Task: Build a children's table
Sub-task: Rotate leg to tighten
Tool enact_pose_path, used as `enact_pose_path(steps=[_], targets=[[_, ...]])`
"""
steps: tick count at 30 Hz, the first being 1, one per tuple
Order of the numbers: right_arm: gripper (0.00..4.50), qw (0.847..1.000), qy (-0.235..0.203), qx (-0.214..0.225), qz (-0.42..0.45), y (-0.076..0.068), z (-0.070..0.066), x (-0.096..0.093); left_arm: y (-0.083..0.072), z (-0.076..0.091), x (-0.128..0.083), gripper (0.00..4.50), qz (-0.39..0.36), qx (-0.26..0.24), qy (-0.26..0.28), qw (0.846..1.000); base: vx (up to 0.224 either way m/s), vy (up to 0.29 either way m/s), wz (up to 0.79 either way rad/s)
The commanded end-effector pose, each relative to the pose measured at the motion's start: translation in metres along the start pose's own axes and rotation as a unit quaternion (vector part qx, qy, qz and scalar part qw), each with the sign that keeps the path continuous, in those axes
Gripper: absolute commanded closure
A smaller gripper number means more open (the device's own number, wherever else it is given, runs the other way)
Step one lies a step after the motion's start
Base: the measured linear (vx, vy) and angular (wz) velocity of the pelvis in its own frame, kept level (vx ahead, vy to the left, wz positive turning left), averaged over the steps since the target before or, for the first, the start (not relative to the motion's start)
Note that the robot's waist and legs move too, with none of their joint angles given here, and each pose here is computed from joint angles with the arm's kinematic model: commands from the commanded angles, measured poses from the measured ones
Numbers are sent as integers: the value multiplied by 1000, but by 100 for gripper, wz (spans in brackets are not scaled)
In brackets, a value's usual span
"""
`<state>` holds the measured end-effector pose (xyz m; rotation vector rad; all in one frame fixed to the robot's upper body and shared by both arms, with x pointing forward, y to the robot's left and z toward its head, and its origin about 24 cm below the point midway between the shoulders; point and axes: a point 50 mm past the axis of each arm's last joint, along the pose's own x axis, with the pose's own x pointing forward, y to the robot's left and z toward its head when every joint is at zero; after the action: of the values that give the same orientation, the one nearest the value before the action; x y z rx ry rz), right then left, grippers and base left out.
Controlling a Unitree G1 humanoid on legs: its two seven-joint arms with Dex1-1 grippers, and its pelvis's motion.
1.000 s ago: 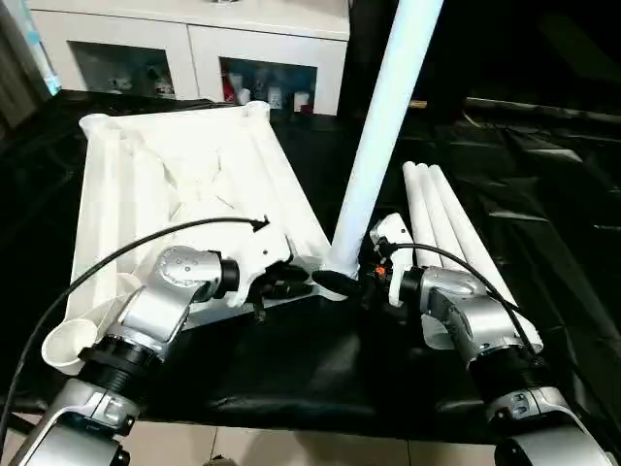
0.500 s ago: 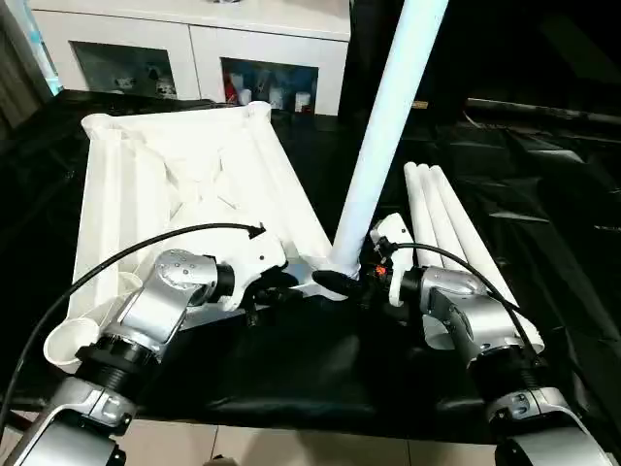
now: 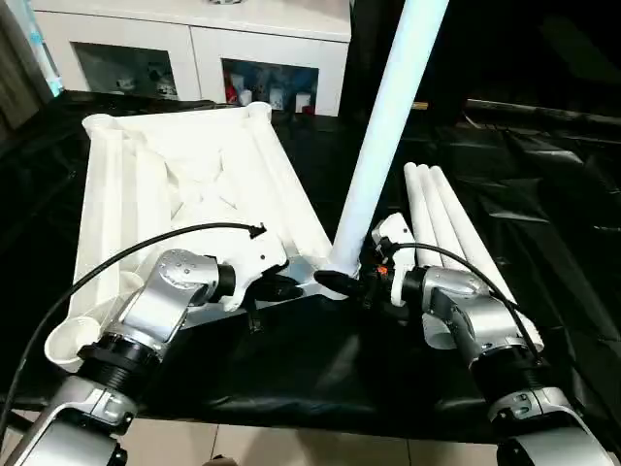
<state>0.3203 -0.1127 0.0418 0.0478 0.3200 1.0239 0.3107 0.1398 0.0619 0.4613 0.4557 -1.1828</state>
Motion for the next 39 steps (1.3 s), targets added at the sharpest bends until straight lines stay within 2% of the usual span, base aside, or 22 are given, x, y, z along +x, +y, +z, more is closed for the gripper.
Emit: enact_pose_path(steps=[1, 7, 11, 16, 29, 30, 35, 36, 39], targets=[[39, 1000, 4, -15, 0, -1, 1, -6, -6, -3, 1, 442, -26, 2, 11, 1000, 0, 0, 0], [39, 999, 20, -24, -6, -6, -3, -13, -6, -2, -4, 442, -34, 7, 12, 999, 0, 0, 0], [39, 1000, 11, -21, -11, -7, -1, -11, -6, -3, -5, 442, -33, 8, 14, 999, 0, 0, 0], [39, 1000, -8, -23, 4, -2, 2, -7, -6, -3, -5, 442, -32, 8, 15, 999, 0, 0, 0], [39, 1000, -2, -24, 13, 1, -3, -3, -6, -6, -7, 442, -32, 9, 25, 999, 0, 0, 0], [68, 1000, -2, -20, 14, 1, -4, -3, -6, -6, -7, 450, -32, 9, 26, 999, 0, 0, 0], [90, 1000, 2, -13, 18, 3, -8, -2, -6, -7, -7, 450, -32, 8, 27, 999, 0, 0, 0], [116, 1000, 3, -13, 19, 3, -9, -2, -6, -7, -7, 450, -33, 8, 27, 999, 0, 0, 0], [123, 1000, 2, -8, 20, 4, -10, -2, -7, -7, -7, 450, -34, 6, 27, 999, 0, 0, 0]])
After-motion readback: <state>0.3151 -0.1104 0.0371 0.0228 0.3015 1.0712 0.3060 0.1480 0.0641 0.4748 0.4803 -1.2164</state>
